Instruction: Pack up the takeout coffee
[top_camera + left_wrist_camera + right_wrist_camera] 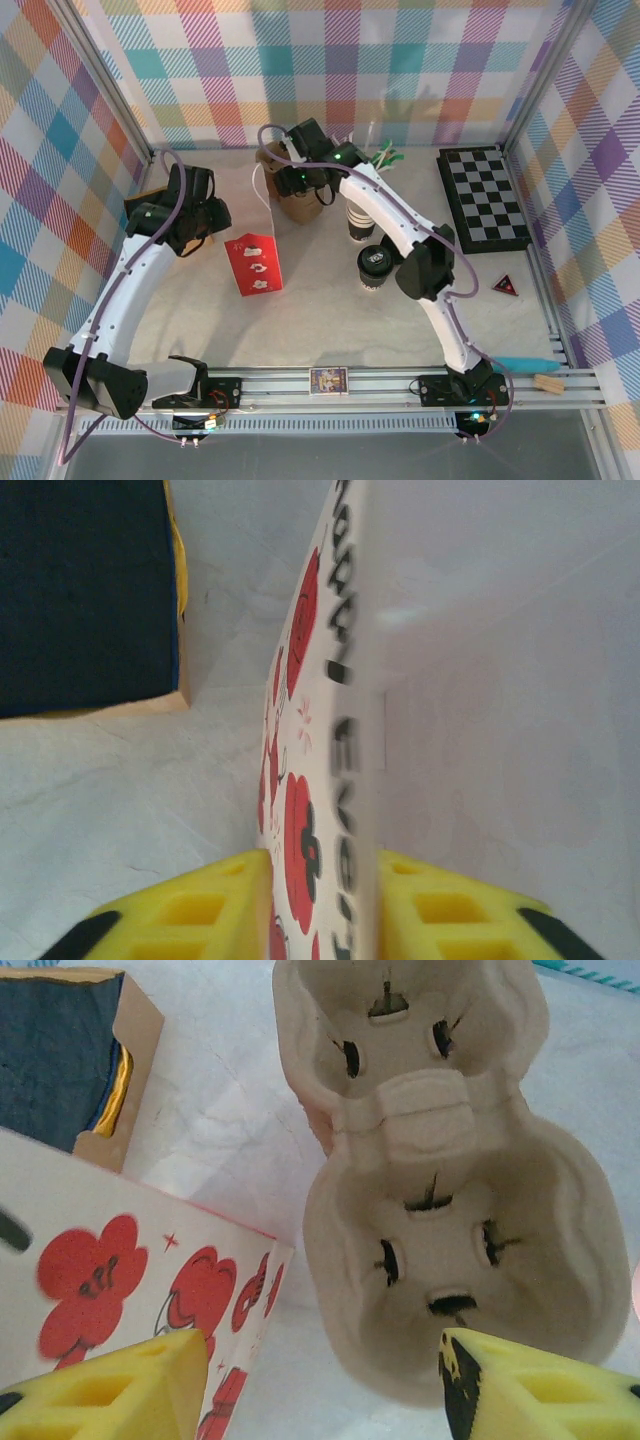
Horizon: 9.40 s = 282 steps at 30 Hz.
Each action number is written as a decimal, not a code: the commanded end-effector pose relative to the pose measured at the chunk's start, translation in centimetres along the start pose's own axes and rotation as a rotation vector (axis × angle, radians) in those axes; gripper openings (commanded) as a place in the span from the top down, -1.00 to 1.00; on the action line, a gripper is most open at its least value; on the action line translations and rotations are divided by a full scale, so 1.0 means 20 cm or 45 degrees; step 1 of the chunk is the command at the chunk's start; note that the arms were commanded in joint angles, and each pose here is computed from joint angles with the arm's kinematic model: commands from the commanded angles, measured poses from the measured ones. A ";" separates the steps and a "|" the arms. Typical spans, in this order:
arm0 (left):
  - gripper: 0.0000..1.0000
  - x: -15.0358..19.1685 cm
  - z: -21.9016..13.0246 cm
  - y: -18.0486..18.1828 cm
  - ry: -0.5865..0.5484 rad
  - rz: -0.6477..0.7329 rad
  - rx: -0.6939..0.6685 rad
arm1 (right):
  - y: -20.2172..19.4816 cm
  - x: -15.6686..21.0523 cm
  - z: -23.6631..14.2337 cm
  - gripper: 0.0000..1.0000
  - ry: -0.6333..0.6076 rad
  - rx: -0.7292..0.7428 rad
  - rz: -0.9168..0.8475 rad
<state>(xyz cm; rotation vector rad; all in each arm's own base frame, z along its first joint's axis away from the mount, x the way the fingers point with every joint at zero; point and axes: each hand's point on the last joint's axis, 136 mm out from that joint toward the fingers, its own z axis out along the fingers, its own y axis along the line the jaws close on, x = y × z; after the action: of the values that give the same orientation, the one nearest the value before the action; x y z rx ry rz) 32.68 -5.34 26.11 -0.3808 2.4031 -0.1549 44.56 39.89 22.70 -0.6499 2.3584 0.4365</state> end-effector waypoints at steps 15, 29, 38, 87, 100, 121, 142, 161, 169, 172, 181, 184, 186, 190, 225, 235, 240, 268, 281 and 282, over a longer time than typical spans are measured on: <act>0.73 -0.11 -0.13 0.04 -0.079 -0.025 0.007 | -0.06 0.03 0.14 -0.16 0.034 0.067 -0.112; 0.73 -0.08 -0.19 0.04 -0.080 -0.033 0.048 | -0.07 0.04 0.23 -0.03 0.032 0.090 -0.139; 0.36 -0.11 -0.24 0.02 -0.113 -0.047 0.072 | -0.07 0.05 0.27 0.03 0.029 0.081 -0.154; 0.30 -0.12 -0.40 0.05 -0.204 -0.058 0.109 | 0.02 0.47 -0.08 0.49 0.318 0.492 0.203; 0.30 -0.11 -0.44 0.05 -0.213 -0.057 0.131 | 0.14 0.26 -0.35 -0.09 0.157 0.323 -0.079; 0.29 -0.07 -0.43 0.06 -0.192 -0.044 0.131 | 0.09 0.24 -0.24 -0.37 0.119 -0.308 -0.994; 0.29 -0.07 -0.38 0.05 -0.171 -0.048 0.140 | -0.16 0.23 -0.02 -0.39 0.190 -0.260 -1.040; 0.28 -0.06 -0.35 0.05 -0.159 -0.038 0.125 | -0.22 0.30 0.13 -0.40 0.263 -0.248 -1.115; 0.28 -0.06 -0.34 0.05 -0.156 -0.039 0.124 | -0.23 0.36 0.18 -0.28 0.308 -0.247 -1.134; 0.28 -0.06 -0.34 0.05 -0.156 -0.040 0.123 | -0.22 0.38 0.19 -0.22 0.325 -0.252 -1.131; 0.29 -0.05 -0.35 0.06 -0.162 -0.039 0.122 | -0.20 0.44 0.22 -0.12 0.417 -0.124 -1.105; 0.28 -0.05 -0.35 0.06 -0.165 -0.035 0.118 | -0.20 0.44 0.19 -0.11 0.434 -0.085 -1.066; 0.29 -0.05 -0.36 0.06 -0.167 -0.034 0.117 | -0.22 0.44 0.18 -0.08 0.458 -0.028 -1.055; 0.29 -0.05 -0.36 0.06 -0.173 -0.038 0.123 | -0.25 0.46 0.16 -0.04 0.495 0.034 -0.968; 0.29 -0.05 -0.37 0.07 -0.176 -0.035 0.118 | -0.17 0.35 0.09 0.02 0.400 0.015 -1.014; 0.29 -0.06 -0.37 0.06 -0.176 -0.035 0.123 | -0.20 0.41 0.11 -0.18 0.449 -0.049 -0.990; 0.29 -0.06 -0.37 0.06 -0.175 -0.037 0.124 | -0.20 0.39 0.11 -0.02 0.432 -0.054 -0.994; 0.29 -0.05 -0.36 0.06 -0.172 -0.038 0.134 | -0.14 0.16 -0.18 0.36 0.227 0.033 -1.018; 0.29 -0.04 -0.36 0.05 -0.167 -0.040 0.145 | -0.16 0.25 -0.09 0.35 0.306 0.032 -1.007; 0.29 -0.04 -0.36 0.05 -0.166 -0.039 0.144 | -0.17 0.25 -0.08 0.35 0.314 0.039 -1.006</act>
<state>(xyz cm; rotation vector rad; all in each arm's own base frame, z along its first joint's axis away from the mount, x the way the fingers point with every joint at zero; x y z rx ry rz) 28.53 -4.20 31.64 -0.3771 2.2563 -0.2624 42.19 34.55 20.23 -1.5989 2.0852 -0.0325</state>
